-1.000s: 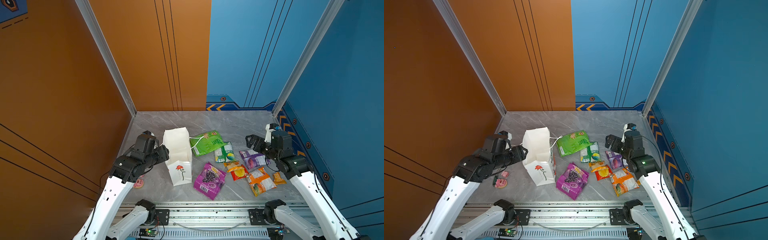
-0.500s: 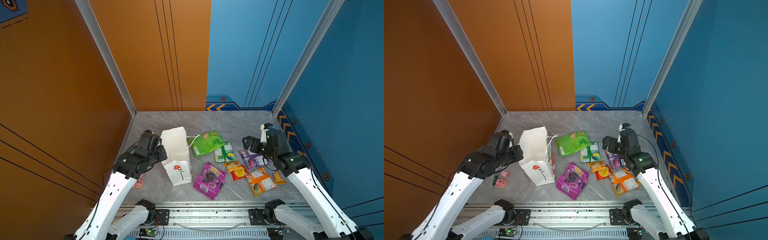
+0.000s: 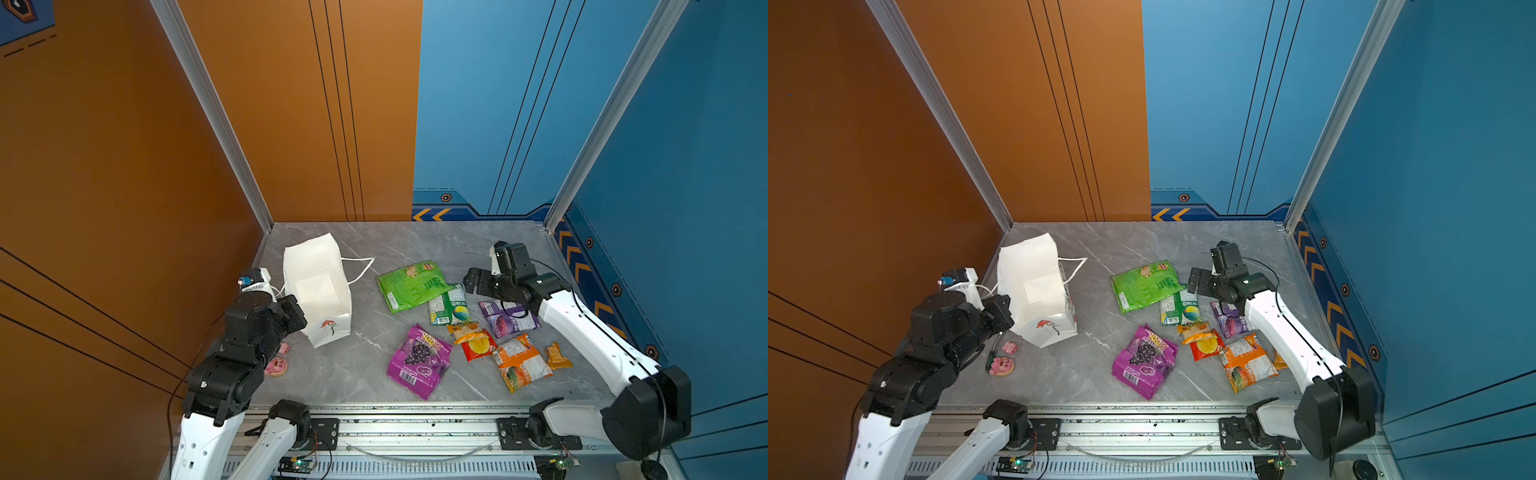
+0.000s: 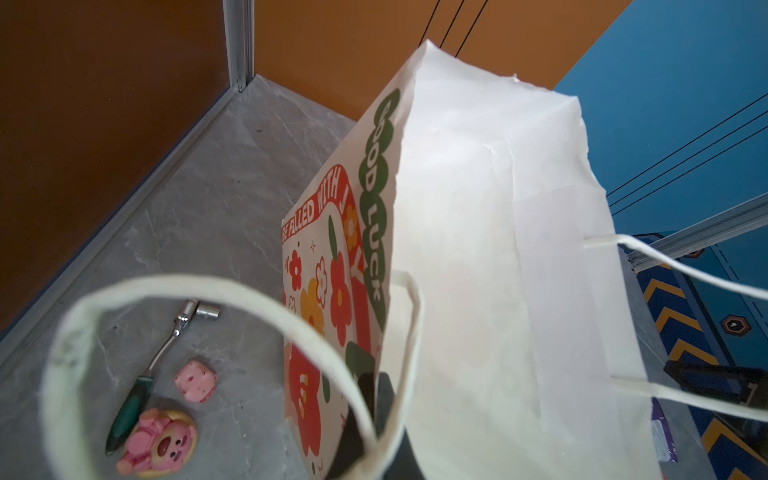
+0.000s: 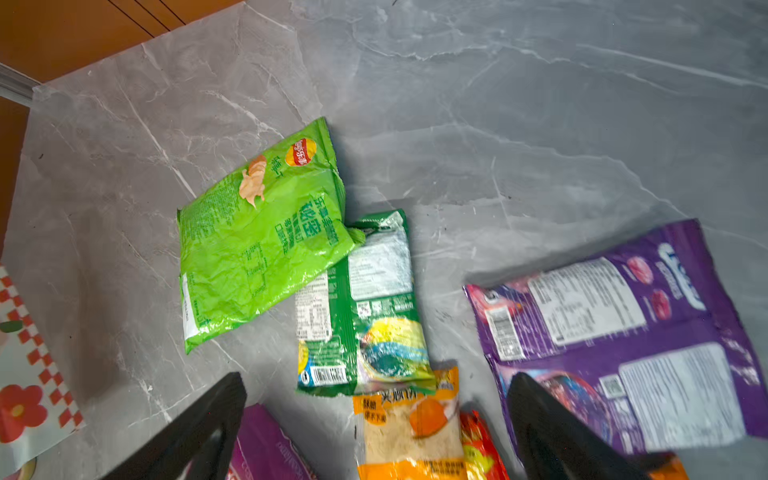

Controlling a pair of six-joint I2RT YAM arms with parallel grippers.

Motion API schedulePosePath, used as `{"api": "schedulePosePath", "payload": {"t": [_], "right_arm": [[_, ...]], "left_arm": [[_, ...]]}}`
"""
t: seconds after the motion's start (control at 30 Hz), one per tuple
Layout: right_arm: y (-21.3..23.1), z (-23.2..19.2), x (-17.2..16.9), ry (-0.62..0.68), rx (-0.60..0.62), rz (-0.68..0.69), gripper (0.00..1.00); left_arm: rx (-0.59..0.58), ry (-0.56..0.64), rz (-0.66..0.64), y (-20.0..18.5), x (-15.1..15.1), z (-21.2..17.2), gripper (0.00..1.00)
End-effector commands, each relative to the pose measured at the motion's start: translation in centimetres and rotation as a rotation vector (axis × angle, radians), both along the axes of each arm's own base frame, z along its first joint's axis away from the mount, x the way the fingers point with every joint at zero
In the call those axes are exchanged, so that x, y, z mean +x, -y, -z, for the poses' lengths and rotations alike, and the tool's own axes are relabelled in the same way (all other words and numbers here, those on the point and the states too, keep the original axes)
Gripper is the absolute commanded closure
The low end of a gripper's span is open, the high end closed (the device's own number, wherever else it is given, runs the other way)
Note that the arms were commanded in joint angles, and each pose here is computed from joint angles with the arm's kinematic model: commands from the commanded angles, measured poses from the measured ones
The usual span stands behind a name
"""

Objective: Place the snacks into the paper bag
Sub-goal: 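Grasp paper bag edge with left gripper while right grasps green Lay's bag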

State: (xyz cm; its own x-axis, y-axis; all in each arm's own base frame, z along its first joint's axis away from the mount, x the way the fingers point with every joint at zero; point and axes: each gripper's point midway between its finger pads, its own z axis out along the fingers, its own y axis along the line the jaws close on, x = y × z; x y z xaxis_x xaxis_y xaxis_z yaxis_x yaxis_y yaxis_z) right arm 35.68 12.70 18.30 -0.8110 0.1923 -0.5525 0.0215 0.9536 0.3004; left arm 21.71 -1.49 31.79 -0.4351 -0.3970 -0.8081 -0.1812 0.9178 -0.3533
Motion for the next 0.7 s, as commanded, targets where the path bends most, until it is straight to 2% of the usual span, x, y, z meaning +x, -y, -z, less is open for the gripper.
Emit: {"api": "schedulePosePath", "payload": {"t": [0.0, 0.13, 0.33, 0.57, 0.67], "right_arm": [[-1.8, 0.5, 3.0, -0.020, 0.019, -0.065, 0.00], [-3.8, 3.6, 6.5, -0.105, 0.019, -0.095, 0.02], [-5.6, 8.7, 10.6, -0.232, 0.020, -0.095, 0.07], [-7.8, 13.1, 12.3, -0.326, 0.083, -0.113, 0.14], [-8.7, 13.6, 12.9, -0.334, 0.110, -0.129, 0.17]], "left_arm": [[0.064, 0.028, 0.081, 0.7, 0.4, 0.4, 1.00], [0.095, 0.012, 0.079, 0.4, 0.7, 2.0, 1.00], [0.037, 0.053, 0.113, 0.8, 1.2, 2.2, 1.00], [-0.043, 0.022, 0.109, 0.3, 1.8, 3.6, 1.00], [-0.054, 0.016, 0.095, 0.1, 1.9, 3.9, 1.00]]}}
